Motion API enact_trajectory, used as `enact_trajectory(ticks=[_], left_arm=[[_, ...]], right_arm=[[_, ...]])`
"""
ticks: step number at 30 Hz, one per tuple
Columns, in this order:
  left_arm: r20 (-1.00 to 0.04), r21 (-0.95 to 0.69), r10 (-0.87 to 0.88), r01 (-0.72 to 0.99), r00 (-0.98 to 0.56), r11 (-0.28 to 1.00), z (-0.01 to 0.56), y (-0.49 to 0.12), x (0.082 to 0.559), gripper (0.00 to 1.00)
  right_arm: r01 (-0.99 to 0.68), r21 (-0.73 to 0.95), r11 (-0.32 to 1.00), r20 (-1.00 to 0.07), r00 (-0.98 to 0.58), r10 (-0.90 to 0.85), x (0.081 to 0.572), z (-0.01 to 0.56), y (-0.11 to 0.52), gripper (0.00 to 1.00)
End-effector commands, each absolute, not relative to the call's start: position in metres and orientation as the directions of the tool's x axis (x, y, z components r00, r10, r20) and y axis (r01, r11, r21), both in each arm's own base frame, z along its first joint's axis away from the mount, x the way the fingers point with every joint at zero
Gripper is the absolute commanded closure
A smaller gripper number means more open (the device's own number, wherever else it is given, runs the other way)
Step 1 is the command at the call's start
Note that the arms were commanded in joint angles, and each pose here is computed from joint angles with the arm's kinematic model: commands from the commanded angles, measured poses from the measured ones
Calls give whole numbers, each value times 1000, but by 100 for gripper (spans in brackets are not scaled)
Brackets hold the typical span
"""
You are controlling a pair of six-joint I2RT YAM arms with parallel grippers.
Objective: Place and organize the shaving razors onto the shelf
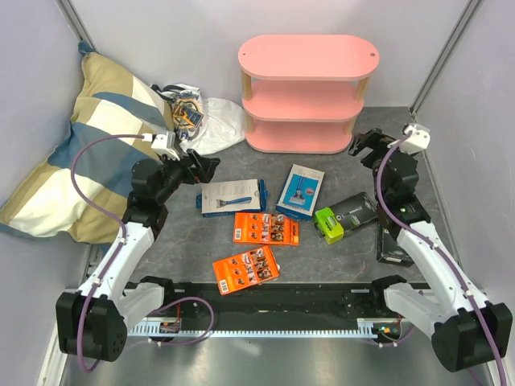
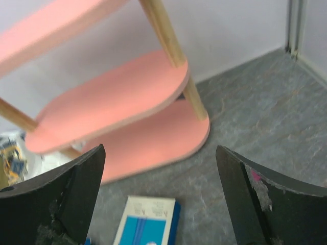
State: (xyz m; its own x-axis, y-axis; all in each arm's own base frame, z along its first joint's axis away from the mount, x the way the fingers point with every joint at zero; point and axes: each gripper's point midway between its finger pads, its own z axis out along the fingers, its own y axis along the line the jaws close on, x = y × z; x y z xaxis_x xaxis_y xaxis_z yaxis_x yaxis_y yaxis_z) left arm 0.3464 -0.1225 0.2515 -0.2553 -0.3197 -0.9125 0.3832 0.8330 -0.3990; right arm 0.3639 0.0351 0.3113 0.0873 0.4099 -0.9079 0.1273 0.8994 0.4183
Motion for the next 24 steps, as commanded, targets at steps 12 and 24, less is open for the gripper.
enact_trajectory(ticks=[12, 24], left_arm=[[-845, -487, -204, 554, -494, 676, 221, -211, 356, 0], [-710, -561, -2, 563, -705, 607, 161, -333, 380, 3]], right_arm=[[-57, 400, 915, -862, -363, 354, 356, 232, 98, 2], [-73, 400, 914, -807, -501, 313, 339, 183, 109, 2]])
